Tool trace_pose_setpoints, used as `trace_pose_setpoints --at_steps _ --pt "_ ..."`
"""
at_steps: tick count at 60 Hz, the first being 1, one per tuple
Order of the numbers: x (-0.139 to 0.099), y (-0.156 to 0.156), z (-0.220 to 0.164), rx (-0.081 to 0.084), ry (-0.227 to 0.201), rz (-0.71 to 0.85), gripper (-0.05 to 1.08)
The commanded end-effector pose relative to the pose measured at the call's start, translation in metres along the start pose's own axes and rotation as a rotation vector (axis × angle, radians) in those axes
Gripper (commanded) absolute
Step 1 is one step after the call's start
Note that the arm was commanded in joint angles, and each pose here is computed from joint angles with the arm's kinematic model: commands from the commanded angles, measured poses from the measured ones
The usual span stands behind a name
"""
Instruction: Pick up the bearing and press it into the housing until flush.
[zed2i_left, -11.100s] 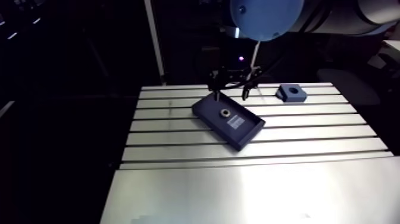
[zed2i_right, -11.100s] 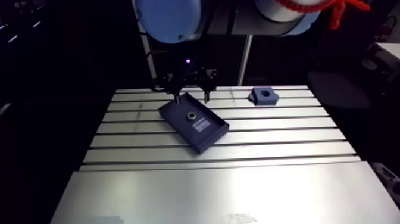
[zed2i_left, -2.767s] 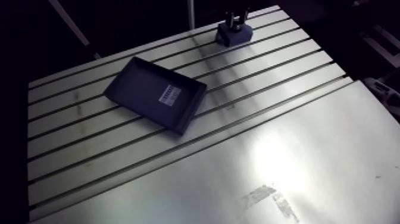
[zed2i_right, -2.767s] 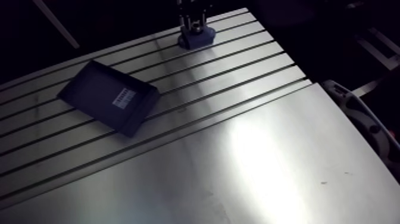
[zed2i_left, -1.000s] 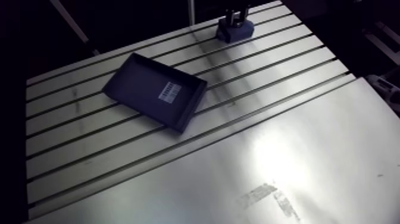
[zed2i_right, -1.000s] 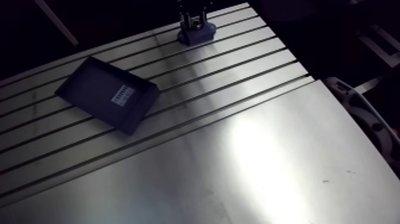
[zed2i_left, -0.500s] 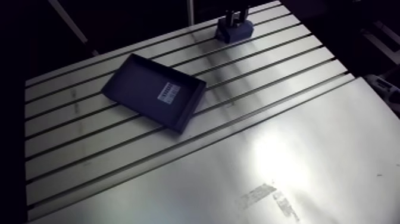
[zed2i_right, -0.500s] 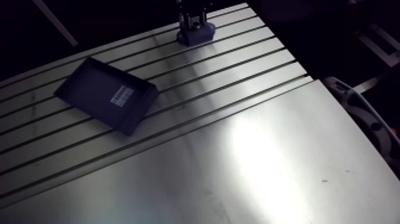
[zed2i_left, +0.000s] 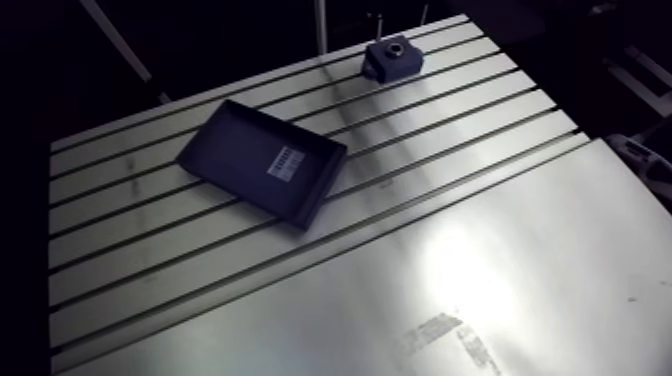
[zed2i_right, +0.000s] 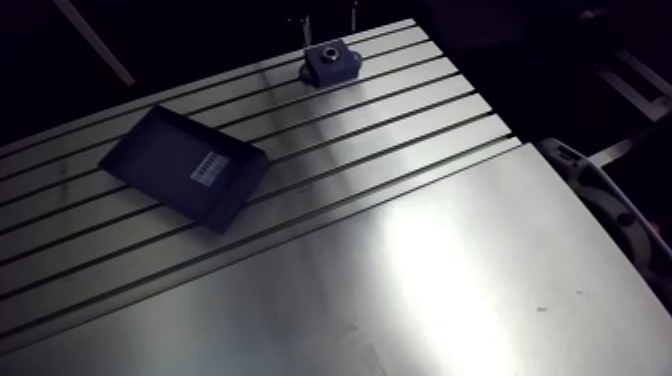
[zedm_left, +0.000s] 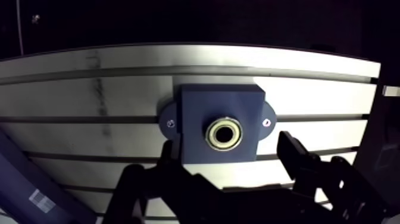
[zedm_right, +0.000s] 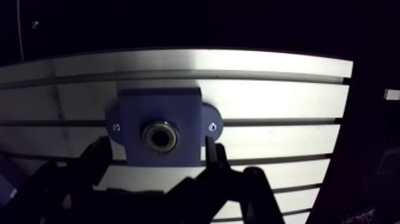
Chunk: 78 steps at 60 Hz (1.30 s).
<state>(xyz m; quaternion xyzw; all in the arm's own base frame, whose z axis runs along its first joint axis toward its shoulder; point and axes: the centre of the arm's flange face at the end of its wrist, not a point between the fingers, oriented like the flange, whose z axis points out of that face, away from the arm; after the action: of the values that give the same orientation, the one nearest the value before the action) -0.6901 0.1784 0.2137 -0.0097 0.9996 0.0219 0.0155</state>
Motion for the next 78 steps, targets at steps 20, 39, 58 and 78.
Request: trace_pose_setpoints --at_steps 20,39,58,78 --pt "-0.006 0.005 -0.057 0.003 -0.009 0.075 1.08" --pt "-0.001 0.005 -0.039 0.012 -0.028 0.069 1.08" --pt "-0.001 0.005 -0.025 0.014 -0.032 0.066 1.08" --pt "-0.004 0.005 0.002 0.019 -0.041 0.065 1.08"
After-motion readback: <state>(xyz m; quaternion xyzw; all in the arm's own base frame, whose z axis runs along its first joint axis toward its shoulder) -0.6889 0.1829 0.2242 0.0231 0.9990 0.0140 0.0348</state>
